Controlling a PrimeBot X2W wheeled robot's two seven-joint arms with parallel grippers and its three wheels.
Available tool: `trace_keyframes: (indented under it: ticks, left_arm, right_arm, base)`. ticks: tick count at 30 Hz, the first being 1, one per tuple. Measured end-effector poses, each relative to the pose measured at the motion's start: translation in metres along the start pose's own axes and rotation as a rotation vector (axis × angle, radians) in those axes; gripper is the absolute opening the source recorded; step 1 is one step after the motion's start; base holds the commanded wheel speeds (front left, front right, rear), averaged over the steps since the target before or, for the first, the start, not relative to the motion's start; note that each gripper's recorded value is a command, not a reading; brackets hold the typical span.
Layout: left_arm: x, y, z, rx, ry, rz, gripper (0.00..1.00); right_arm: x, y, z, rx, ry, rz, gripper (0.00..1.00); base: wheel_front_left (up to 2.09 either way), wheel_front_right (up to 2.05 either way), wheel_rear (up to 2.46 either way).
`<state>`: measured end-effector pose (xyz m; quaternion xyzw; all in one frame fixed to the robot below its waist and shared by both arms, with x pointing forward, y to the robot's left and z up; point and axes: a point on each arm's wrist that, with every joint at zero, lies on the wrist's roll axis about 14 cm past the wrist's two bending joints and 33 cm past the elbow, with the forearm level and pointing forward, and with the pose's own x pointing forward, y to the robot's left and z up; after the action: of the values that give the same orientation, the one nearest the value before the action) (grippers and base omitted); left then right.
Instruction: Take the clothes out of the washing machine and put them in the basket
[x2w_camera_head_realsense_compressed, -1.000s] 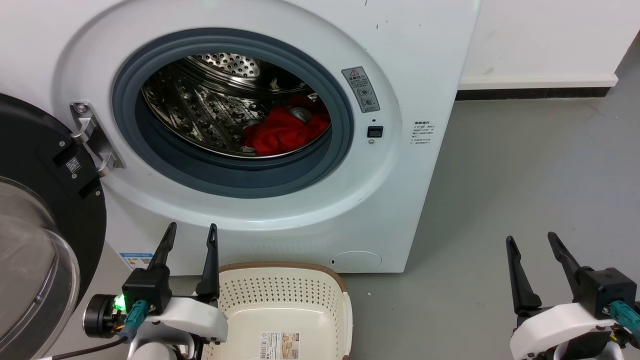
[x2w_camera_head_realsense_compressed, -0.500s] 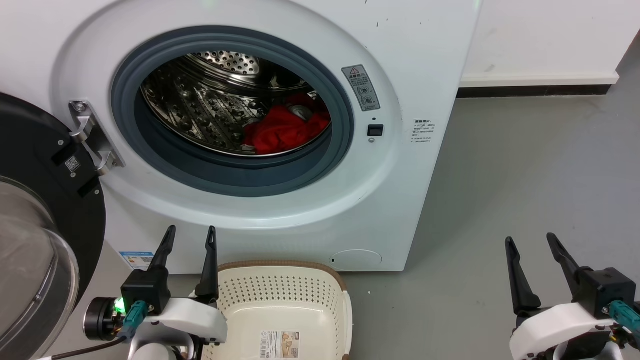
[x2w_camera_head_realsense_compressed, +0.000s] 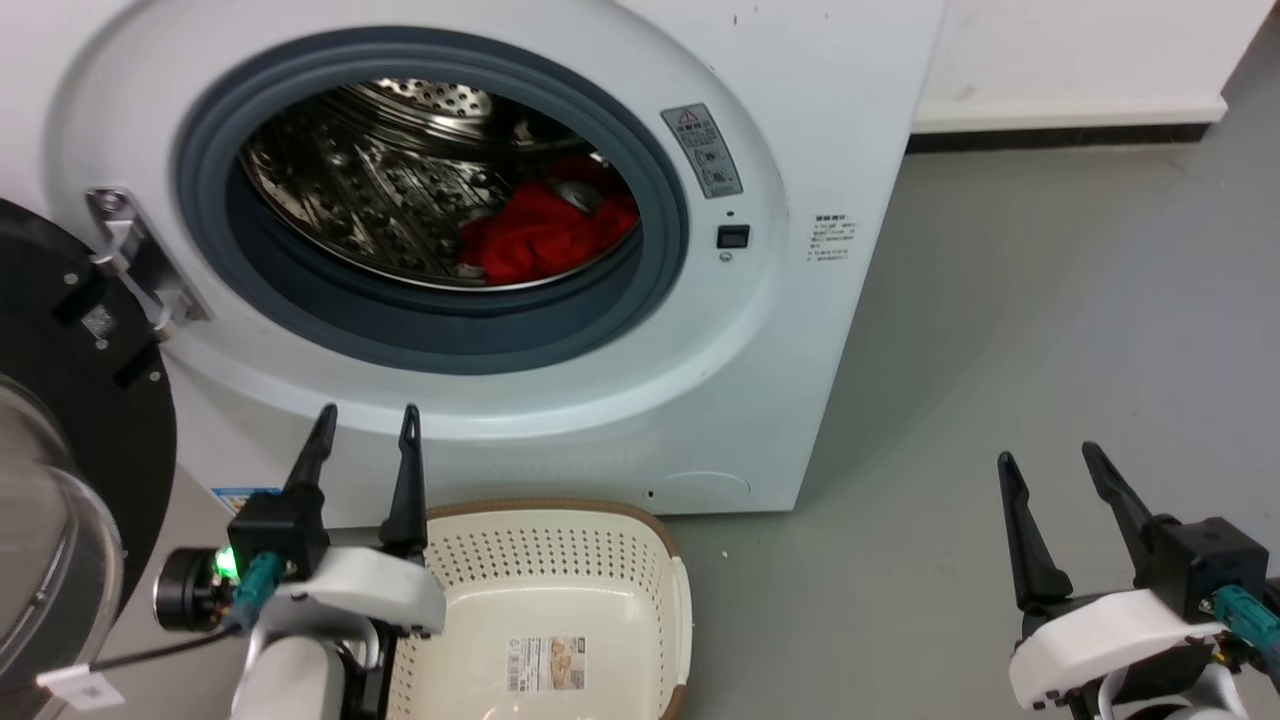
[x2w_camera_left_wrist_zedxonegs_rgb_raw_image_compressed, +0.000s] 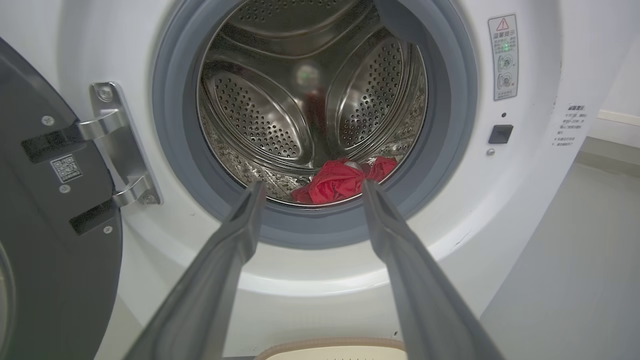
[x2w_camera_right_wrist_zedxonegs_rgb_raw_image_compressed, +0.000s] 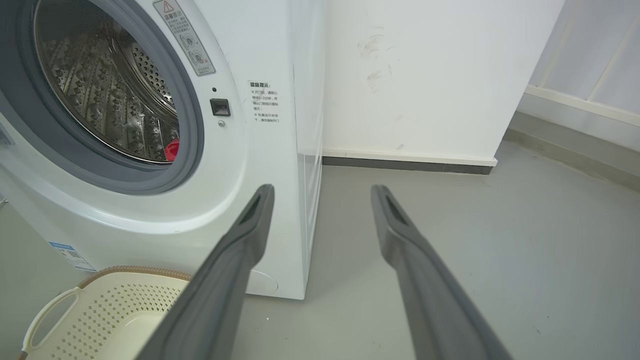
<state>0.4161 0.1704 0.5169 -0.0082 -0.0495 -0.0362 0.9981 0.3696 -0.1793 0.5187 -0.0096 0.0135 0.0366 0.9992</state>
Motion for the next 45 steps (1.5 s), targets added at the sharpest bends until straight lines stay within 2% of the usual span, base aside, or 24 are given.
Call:
trace_keyframes:
  ticks: [2,12,22,29,39,45]
  left_arm:
    - [0.006,0.0,-0.001,0.003,0.002,-0.004,1.0]
    - [0.088,-0.002,-0.026,-0.007,0.063,-0.037,1.0]
    - [0.171,-0.003,-0.077,-0.007,0.168,-0.073,1.0]
    - [0.22,-0.015,-0.121,-0.004,0.267,-0.116,1.0]
    - [0.281,-0.031,-0.161,0.019,0.387,-0.173,1.0]
    - [0.31,-0.035,-0.162,0.041,0.428,-0.191,1.0]
  right_arm:
    - [0.002,0.0,0.0,0.0,-0.001,-0.001,1.0]
    - [0.025,-0.018,-0.018,0.011,0.043,-0.049,1.0]
    - [0.033,-0.05,-0.049,0.035,0.095,-0.142,1.0]
    - [0.029,-0.067,-0.079,0.046,0.157,-0.201,1.0]
    - [0.022,-0.075,-0.121,0.071,0.246,-0.241,1.0]
    - [0.032,-0.06,-0.141,0.086,0.287,-0.196,1.0]
  base:
    - [0.0,0.0,0.0]
    - [0.0,0.0,0.0]
    - [0.0,0.0,0.0]
    - [0.0,0.0,0.0]
    - [0.0,0.0,0.0]
    - [0.0,0.0,0.0]
